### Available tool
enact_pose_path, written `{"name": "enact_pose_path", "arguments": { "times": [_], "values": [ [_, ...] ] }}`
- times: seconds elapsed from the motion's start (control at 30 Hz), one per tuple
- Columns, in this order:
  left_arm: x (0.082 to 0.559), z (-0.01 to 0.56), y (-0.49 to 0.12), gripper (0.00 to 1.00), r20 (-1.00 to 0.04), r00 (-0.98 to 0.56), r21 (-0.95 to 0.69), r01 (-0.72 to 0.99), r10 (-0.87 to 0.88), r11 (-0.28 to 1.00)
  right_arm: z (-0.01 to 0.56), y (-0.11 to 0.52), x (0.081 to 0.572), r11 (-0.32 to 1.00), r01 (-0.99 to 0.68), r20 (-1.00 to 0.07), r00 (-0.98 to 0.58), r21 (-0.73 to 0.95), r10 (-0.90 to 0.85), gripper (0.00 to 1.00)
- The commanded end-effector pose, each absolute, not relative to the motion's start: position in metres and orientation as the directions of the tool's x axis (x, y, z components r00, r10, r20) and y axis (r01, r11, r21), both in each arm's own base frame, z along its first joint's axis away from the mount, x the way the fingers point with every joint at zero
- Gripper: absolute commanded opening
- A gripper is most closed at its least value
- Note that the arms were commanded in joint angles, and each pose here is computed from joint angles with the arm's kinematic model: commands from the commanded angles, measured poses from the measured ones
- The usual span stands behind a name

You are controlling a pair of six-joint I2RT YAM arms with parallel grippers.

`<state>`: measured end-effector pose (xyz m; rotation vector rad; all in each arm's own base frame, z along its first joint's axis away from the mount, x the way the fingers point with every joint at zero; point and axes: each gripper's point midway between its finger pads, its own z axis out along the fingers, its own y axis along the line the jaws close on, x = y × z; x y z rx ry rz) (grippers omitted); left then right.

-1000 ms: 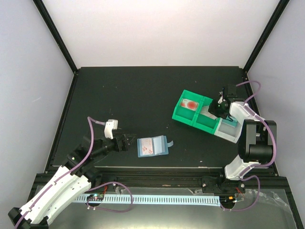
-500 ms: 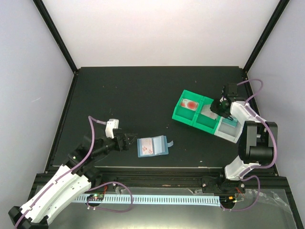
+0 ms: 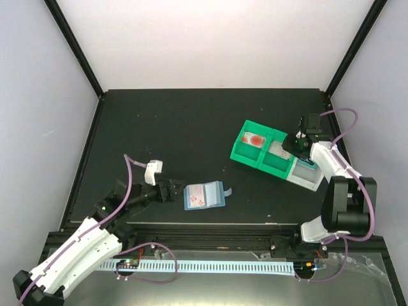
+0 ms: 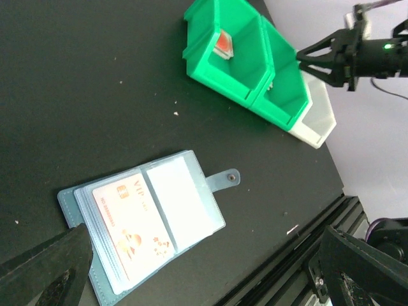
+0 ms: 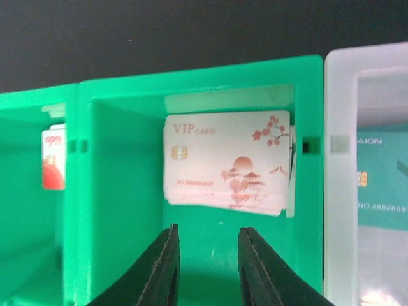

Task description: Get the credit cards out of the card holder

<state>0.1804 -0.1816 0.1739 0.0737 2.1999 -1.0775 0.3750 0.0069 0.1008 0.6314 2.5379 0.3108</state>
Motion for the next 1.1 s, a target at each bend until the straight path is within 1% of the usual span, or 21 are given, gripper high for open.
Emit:
{"name": "enact_pose_path", "arguments": {
  "times": [0.0, 0.17, 0.3, 0.37, 0.47, 0.7, 0.9, 1.07],
  "values": [
    [0.181, 0.168, -0.189, 0.99, -0.567, -0.795, -0.697, 0.325, -0.215, 0.639, 0.122, 0.022, 0.362, 0.863, 0.323, -0.447, -0.753, 0.389, 0.483, 0.29],
    [0.177, 0.157, -0.203, 0.99, -0.522, -0.834, -0.736, 0.334, -0.18, 0.589, 0.133, 0.041, 0.341, 0.863, 0.238, -0.447, -0.776, 0.445, 0.445, 0.31],
    [0.176, 0.146, -0.21, 0.99, -0.479, -0.862, -0.758, 0.311, -0.166, 0.574, 0.139, 0.063, 0.324, 0.861, 0.164, -0.444, -0.801, 0.481, 0.401, 0.32],
    [0.176, 0.143, -0.211, 0.99, -0.473, -0.867, -0.762, 0.311, -0.159, 0.569, 0.147, 0.081, 0.316, 0.851, 0.088, -0.465, -0.805, 0.518, 0.367, 0.36],
    [0.177, 0.142, -0.213, 0.99, -0.468, -0.87, -0.765, 0.308, -0.159, 0.565, 0.156, 0.1, 0.305, 0.843, 0.0, -0.507, -0.799, 0.538, 0.324, 0.38],
    [0.177, 0.142, -0.22, 0.99, -0.445, -0.878, -0.8, 0.303, -0.174, 0.519, 0.16, 0.148, 0.273, 0.795, -0.124, -0.51, -0.823, 0.593, 0.252, 0.38],
    [0.185, 0.135, -0.214, 0.99, -0.45, -0.869, -0.783, 0.272, -0.208, 0.559, 0.146, 0.201, 0.246, 0.749, -0.171, -0.454, -0.87, 0.64, 0.19, 0.37],
    [0.186, 0.126, -0.209, 0.99, -0.459, -0.863, -0.766, 0.263, -0.212, 0.587, 0.143, 0.249, 0.225, 0.688, -0.248, -0.451, -0.884, 0.681, 0.127, 0.37]
  ]
}}
